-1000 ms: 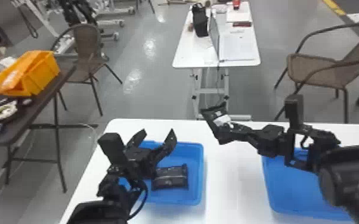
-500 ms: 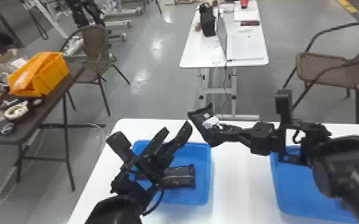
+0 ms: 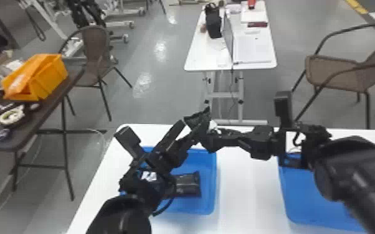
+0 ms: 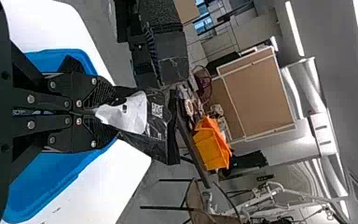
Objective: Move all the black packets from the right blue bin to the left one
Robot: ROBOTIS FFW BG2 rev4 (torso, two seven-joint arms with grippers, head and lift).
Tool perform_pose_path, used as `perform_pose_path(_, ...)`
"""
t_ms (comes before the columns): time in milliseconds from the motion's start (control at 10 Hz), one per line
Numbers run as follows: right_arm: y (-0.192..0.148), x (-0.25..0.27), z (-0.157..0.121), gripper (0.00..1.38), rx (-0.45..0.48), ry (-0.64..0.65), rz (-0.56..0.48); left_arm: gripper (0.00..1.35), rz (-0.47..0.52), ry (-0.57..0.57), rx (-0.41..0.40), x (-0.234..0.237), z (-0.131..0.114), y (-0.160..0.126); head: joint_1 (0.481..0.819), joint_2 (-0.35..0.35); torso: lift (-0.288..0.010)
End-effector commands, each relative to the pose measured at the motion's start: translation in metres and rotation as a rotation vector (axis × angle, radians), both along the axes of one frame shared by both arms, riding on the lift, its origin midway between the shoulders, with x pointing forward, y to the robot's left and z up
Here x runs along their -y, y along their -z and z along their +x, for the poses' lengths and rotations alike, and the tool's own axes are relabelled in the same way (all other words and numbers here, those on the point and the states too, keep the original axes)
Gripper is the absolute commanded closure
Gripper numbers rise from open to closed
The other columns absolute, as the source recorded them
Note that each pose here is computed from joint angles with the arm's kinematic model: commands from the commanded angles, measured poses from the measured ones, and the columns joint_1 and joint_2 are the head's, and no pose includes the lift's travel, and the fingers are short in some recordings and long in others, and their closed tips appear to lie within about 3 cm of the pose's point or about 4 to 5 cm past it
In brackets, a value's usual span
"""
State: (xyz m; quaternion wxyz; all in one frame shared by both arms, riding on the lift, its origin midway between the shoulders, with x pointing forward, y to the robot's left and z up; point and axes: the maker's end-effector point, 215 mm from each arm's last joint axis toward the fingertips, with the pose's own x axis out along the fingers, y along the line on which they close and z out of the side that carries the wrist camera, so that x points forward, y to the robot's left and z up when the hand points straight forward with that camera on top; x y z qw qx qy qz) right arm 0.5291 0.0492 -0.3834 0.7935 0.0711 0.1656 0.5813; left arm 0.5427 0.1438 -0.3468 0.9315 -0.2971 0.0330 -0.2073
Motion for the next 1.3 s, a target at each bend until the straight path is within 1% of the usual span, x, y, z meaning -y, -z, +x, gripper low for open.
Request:
perform_pose_path(0, 0.000, -0.004, -0.002, 1.17, -0.002, -0.007, 0.004, 0.10, 0.069, 0.015, -0.023, 0.001, 0.000, 0.009, 0.695, 0.196, 0.000)
perform_pose_path(100, 0.001, -0.007, -0.003, 1.17, -0.004, -0.012, 0.005, 0.14, 0.105, 0.026, -0.055, 0.001, 0.000, 0.015, 0.695, 0.197, 0.000)
perform_pose_path(200, 0.001, -0.007, -0.003, 1.17, -0.004, -0.012, 0.003, 0.59, 0.144, 0.025, -0.106, 0.000, 0.000, 0.023, 0.695, 0.199, 0.000)
perform_pose_path(300, 0.000, -0.006, -0.002, 1.17, -0.001, -0.011, 0.004, 1.26, 0.162, -0.003, -0.137, -0.006, -0.001, 0.027, 0.695, 0.202, 0.000)
perform_pose_path(400, 0.003, -0.006, -0.003, 1.17, -0.005, -0.009, 0.002, 1.23, 0.197, -0.062, -0.101, -0.015, 0.000, 0.020, 0.695, 0.207, 0.000)
perform_pose_path(600, 0.006, -0.004, -0.002, 1.17, -0.007, -0.006, 0.000, 1.23, 0.212, -0.060, -0.087, -0.014, 0.001, 0.015, 0.695, 0.218, 0.000)
perform_pose_path(800, 0.007, -0.004, -0.002, 1.17, -0.001, -0.006, -0.007, 1.23, 0.202, -0.048, -0.100, -0.010, -0.001, 0.018, 0.695, 0.215, 0.000)
perform_pose_path(1100, 0.006, -0.003, 0.003, 1.16, 0.012, 0.008, -0.003, 1.23, 0.184, -0.042, -0.095, -0.008, -0.001, 0.014, 0.695, 0.208, 0.000)
perform_pose_path(1200, 0.002, -0.002, 0.006, 0.86, 0.020, 0.017, 0.018, 1.23, 0.181, -0.046, -0.092, -0.009, -0.001, 0.014, 0.695, 0.207, 0.000)
